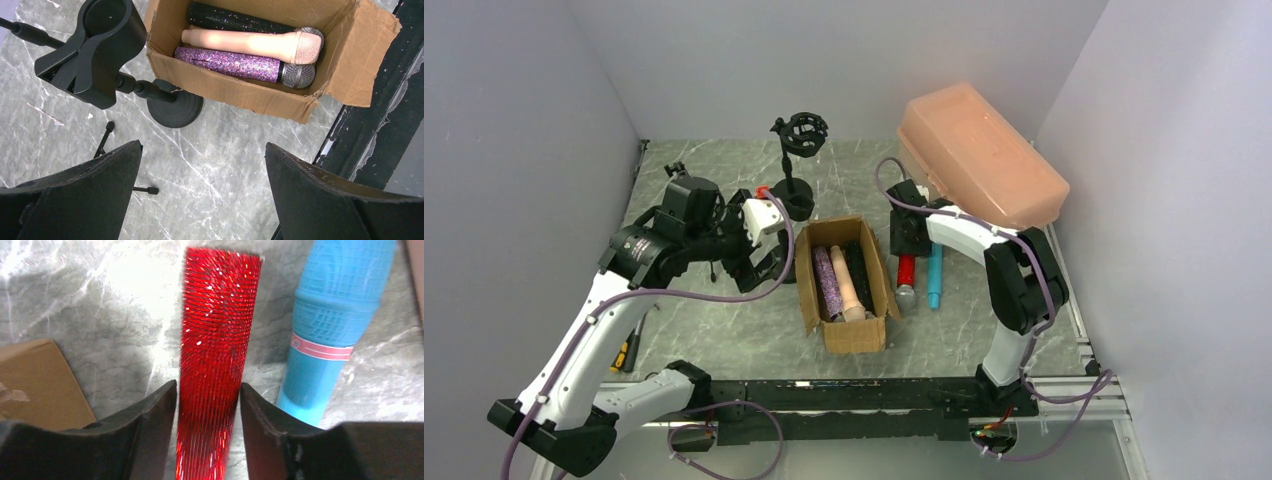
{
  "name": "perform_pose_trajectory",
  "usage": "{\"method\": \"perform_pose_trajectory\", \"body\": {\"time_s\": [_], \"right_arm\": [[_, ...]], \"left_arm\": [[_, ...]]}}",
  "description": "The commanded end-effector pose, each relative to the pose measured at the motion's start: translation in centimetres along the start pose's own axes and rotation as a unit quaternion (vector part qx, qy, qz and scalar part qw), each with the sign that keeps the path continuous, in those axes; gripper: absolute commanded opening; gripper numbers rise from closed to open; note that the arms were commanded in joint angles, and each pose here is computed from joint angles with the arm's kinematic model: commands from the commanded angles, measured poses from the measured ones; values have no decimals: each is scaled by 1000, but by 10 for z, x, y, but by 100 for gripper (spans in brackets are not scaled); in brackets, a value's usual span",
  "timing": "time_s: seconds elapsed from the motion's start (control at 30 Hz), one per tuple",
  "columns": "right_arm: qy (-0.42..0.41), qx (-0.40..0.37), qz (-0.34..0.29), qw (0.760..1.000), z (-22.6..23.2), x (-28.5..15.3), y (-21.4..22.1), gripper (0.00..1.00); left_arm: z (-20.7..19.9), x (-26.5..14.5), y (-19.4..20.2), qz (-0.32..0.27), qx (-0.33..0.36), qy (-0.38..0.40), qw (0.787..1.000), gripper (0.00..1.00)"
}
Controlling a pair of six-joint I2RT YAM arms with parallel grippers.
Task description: Attach the microphones to the stand
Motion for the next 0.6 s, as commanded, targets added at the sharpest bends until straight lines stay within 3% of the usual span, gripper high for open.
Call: {"method": "perform_pose_trajectory", "body": {"time_s": [0.0,0.2,0.37,0.43,0.57], "right_arm": [[6,12,-57,998,0,-32,-39,54],[-48,27,-130,990,27,-118,-71,61],[-162,-7,-165,973,113,-197,-54,59],[-188,-33,-145,971,145,-202,-33,59],[-194,-67,-94,974,178,-172,8,60]], "left_arm": [[6,-6,-5,-4,5,-18,1000,99],[8,-6,-4,-5,2,-27,1000,100],[9,-9,-6,-6,-3,-32,999,100],[12,-11,-7,-8,-6,-41,999,99],[23,-15,-5,-2,-24,-82,996,99]]}}
Point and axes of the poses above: each gripper's point midway between its finger pads, its own x axis out along the fingers, its own z axis along the line the jaws close on, y = z × x, the point moved 1 cm from there along -x, back along the fingers, and after that the axes turned 4 degrees about x, right-handed, at the moved point
